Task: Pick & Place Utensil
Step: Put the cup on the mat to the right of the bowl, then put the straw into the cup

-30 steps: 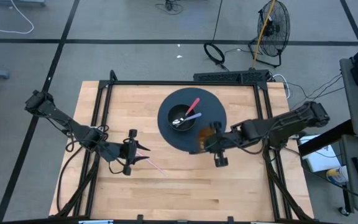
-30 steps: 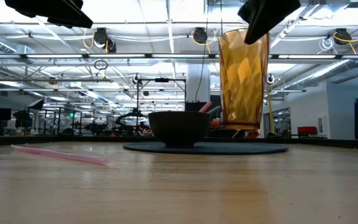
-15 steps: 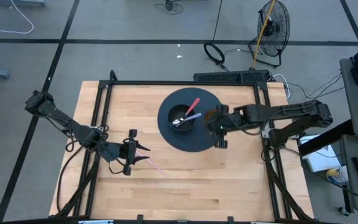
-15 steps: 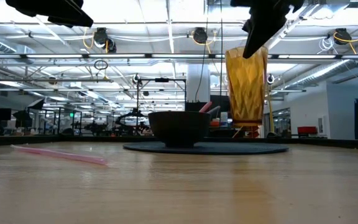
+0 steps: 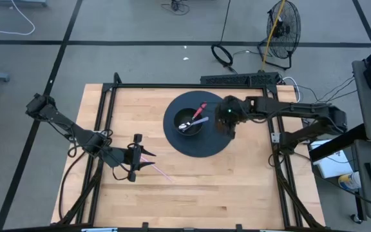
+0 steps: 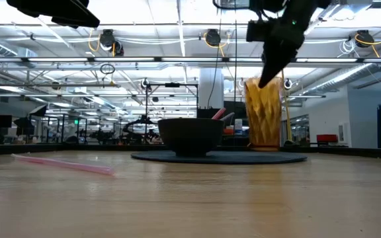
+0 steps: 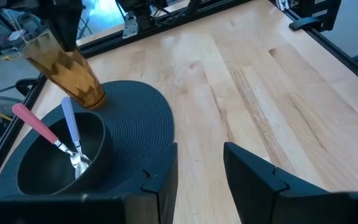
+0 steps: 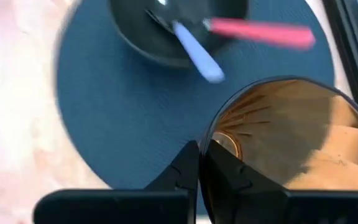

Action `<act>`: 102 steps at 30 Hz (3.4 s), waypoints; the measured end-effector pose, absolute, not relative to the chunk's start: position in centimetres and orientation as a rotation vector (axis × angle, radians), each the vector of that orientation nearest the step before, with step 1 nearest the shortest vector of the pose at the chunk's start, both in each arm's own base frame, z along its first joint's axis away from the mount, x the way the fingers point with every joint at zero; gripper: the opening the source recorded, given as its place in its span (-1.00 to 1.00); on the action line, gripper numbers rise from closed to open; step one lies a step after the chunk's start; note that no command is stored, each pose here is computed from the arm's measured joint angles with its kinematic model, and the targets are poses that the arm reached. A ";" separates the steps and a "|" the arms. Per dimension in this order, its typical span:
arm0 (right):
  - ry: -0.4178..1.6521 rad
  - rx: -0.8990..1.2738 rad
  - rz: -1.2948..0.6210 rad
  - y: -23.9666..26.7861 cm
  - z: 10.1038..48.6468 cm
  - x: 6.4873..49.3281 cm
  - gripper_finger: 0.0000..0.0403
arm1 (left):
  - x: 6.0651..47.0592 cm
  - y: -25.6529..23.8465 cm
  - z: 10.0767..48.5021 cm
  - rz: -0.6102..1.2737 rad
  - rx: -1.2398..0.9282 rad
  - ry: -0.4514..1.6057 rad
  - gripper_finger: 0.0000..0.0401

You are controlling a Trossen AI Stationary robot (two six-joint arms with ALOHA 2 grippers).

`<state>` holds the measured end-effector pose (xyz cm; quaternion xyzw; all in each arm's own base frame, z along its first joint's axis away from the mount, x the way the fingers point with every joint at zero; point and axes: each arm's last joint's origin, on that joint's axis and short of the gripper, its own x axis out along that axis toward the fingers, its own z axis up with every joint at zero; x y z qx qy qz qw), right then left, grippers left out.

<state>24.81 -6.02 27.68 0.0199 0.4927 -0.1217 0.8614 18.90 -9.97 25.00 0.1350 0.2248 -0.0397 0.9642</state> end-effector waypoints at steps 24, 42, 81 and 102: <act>0.937 0.079 -0.196 -8.2 25.8 24.8 -0.96 | 19.8 -9.3 25.9 -0.078 0.285 0.369 -0.32; 0.935 0.130 -0.185 -8.1 25.6 24.9 -0.79 | 19.8 -9.3 25.9 -0.079 0.287 0.370 -0.32; 0.837 0.035 -0.231 -7.1 30.0 24.4 -0.51 | 19.6 -9.3 25.6 -0.099 0.287 0.397 -0.32; 0.569 -0.151 0.110 3.1 33.7 23.3 -0.49 | 21.4 -10.7 19.9 -0.198 0.274 0.734 -0.32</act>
